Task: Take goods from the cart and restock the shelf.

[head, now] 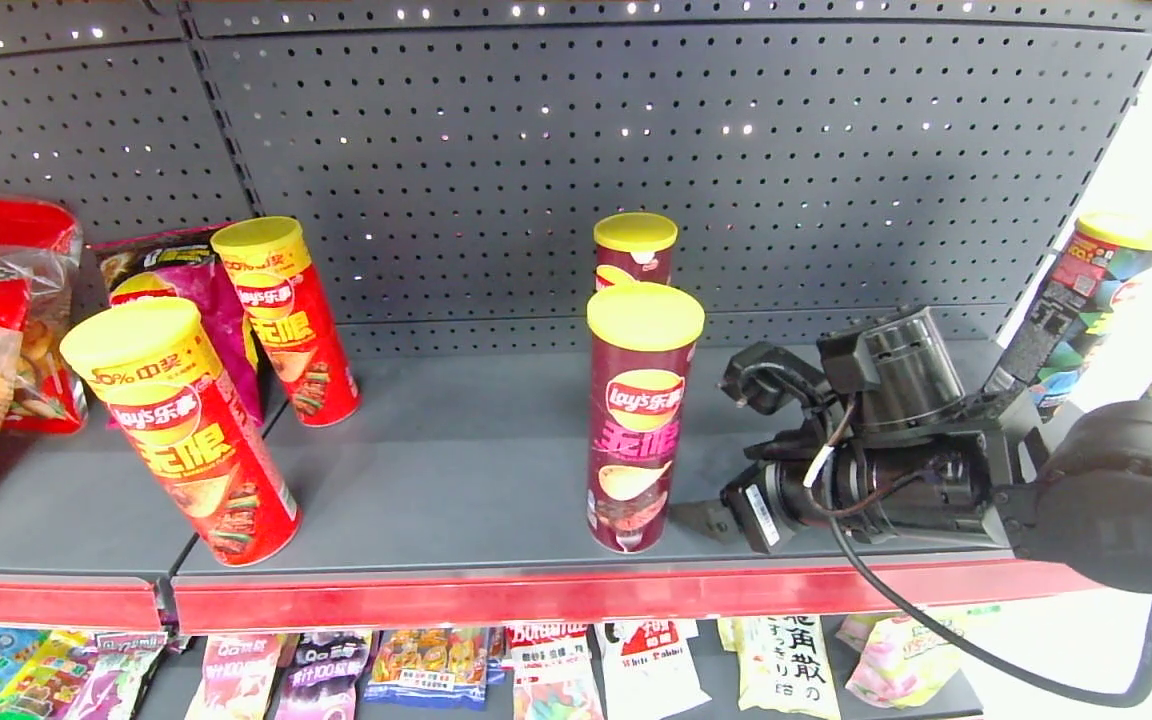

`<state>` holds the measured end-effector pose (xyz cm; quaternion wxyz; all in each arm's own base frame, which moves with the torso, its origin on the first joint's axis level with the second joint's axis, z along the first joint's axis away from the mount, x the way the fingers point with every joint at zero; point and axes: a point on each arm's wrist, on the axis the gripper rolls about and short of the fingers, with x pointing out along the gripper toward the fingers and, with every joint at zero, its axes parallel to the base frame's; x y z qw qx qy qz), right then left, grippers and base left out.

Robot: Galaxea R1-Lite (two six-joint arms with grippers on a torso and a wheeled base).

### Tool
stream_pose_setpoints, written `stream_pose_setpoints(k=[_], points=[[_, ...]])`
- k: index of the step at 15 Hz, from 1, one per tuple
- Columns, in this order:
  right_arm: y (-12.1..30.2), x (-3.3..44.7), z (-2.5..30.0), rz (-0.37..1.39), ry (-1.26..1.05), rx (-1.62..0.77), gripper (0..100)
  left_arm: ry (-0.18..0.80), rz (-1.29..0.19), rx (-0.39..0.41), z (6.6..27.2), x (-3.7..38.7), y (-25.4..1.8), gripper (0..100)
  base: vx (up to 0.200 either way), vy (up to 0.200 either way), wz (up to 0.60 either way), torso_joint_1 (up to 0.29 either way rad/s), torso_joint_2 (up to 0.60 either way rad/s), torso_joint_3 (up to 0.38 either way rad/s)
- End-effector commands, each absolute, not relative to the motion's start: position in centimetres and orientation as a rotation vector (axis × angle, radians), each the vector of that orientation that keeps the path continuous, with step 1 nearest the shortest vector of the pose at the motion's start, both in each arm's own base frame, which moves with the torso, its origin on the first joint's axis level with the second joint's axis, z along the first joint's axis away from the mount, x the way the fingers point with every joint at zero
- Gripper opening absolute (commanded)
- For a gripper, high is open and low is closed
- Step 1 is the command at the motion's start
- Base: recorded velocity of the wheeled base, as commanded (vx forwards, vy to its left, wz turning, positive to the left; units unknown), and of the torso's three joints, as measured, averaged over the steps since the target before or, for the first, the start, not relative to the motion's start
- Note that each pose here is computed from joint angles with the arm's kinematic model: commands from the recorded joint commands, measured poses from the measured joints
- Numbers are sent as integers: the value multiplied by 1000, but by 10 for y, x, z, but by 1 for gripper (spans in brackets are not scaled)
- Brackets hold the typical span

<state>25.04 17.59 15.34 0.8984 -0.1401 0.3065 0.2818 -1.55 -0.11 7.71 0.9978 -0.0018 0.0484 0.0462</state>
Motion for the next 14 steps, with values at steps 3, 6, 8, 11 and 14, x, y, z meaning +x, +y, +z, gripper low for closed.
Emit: stream_pose_setpoints(k=[3, 6, 8, 11, 14], points=[[150, 216, 185, 504, 529, -283, 100, 98, 94, -7, 77, -15, -1, 100, 0, 0, 0, 0, 0, 0], [123, 176, 196, 492, 467, -265, 100, 98, 88, -9, 77, -15, -1, 100, 0, 0, 0, 0, 0, 0], [115, 165, 197, 492, 451, -259, 100, 98, 88, -9, 77, -15, -1, 100, 0, 0, 0, 0, 0, 0], [73, 107, 198, 490, 341, -220, 100, 98, 88, -7, 77, -15, -1, 100, 0, 0, 0, 0, 0, 0], [38, 69, 190, 403, 234, -175, 100, 98, 87, -4, 77, -15, -1, 100, 0, 0, 0, 0, 0, 0]])
